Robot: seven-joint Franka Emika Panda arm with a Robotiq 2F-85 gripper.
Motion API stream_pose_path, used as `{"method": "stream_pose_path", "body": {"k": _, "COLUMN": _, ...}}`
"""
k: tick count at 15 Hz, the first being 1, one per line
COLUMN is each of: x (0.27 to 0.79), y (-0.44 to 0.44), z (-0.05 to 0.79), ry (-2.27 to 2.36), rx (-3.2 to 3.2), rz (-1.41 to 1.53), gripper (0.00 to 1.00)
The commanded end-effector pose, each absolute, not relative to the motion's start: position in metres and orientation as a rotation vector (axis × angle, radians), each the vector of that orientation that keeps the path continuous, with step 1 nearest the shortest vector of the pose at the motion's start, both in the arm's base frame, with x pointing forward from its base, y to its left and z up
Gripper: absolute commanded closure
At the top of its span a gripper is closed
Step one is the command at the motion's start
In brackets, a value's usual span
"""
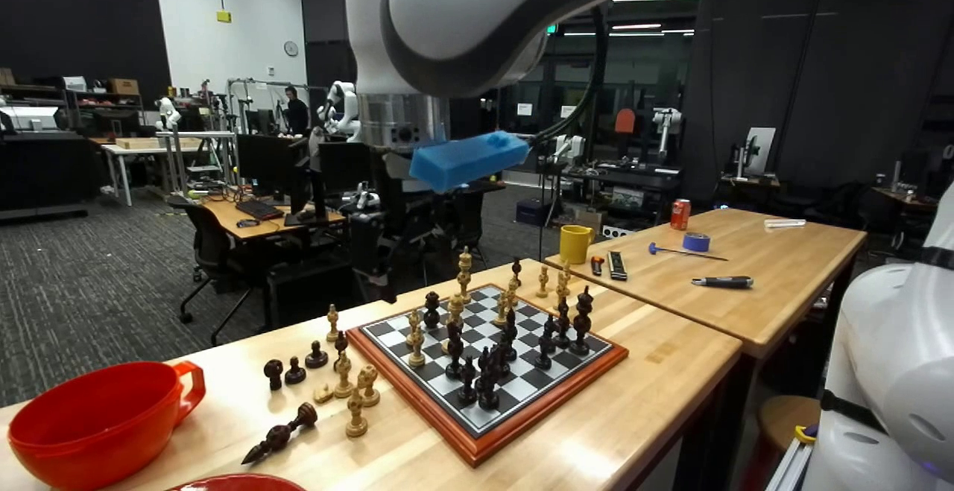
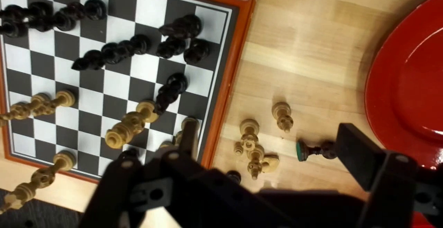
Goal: Put one white chess piece on the chessboard.
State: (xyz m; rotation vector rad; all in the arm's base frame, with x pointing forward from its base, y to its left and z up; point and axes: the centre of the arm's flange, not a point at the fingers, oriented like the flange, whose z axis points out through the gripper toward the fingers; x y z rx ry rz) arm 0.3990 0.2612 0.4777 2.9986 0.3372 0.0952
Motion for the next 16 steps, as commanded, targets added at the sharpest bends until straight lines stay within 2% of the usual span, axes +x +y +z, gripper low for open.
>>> {"method": "stream_pose_path", "body": {"k": 1, "x": 0.402, "y": 0.265, "z": 0.472, "ry": 0.337, "rx": 2.996, "rz": 0.108, "gripper": 0.00}}
{"method": "stream_pose_path", "body": {"k": 6, "x": 0.407, "y": 0.272, "z": 0.460, "ry": 0.356, "rx": 2.982, "rz": 0.085, "gripper": 0.00}}
{"method": "stream_pose_path", "body": {"k": 16, "x": 0.436, "y": 0.332, "z": 0.382, "ry": 0.440, "rx": 2.907, "rz": -0.068, "gripper": 0.00}}
